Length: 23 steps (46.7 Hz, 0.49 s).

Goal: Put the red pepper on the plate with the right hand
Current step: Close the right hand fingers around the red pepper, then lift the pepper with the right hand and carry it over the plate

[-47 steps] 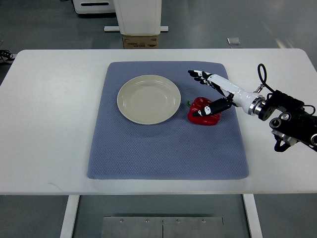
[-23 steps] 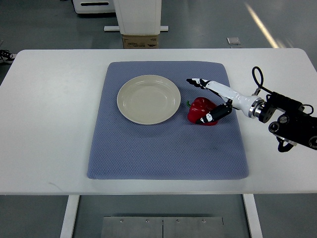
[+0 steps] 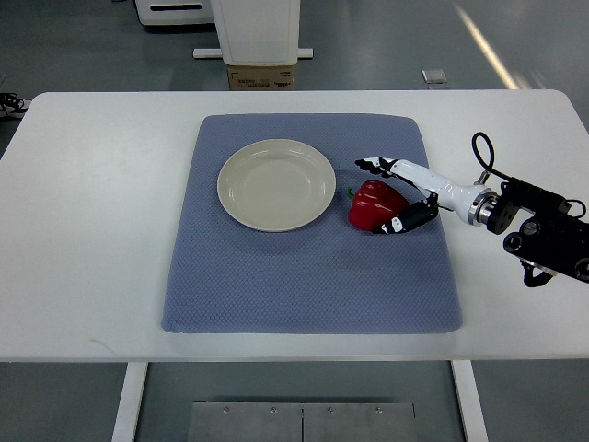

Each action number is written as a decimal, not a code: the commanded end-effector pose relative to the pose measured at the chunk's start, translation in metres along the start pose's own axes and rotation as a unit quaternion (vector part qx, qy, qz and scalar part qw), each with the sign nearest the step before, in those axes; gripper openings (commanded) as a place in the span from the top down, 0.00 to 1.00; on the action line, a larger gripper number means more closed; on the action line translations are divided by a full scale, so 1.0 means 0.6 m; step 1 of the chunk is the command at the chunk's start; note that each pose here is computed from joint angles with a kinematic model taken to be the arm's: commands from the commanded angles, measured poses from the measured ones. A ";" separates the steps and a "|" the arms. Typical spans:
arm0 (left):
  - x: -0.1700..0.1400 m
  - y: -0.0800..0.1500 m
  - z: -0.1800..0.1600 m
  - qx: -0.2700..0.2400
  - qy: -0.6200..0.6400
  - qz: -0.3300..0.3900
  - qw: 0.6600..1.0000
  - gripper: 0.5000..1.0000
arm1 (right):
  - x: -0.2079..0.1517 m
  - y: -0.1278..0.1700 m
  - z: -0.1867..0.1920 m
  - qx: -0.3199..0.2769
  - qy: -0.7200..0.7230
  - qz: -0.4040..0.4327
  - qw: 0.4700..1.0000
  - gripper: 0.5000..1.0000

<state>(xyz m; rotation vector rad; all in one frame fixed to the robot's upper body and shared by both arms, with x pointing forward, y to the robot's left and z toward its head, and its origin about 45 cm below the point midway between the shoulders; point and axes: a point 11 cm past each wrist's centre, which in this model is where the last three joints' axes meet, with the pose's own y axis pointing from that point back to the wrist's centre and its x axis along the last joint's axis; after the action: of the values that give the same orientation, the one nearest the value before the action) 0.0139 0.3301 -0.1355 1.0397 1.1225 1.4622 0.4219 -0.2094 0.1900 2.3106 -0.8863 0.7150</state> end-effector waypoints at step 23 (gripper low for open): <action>0.000 0.000 0.000 0.000 0.000 0.000 1.000 0.00 | -0.002 0.002 0.009 -0.006 0.004 -0.002 1.000 0.77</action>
<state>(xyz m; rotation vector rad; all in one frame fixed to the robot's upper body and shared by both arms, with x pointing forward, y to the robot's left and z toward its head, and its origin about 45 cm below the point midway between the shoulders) 0.0139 0.3302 -0.1355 1.0395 1.1228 1.4626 0.4212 -0.2125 0.1862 2.2996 -0.8754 0.7153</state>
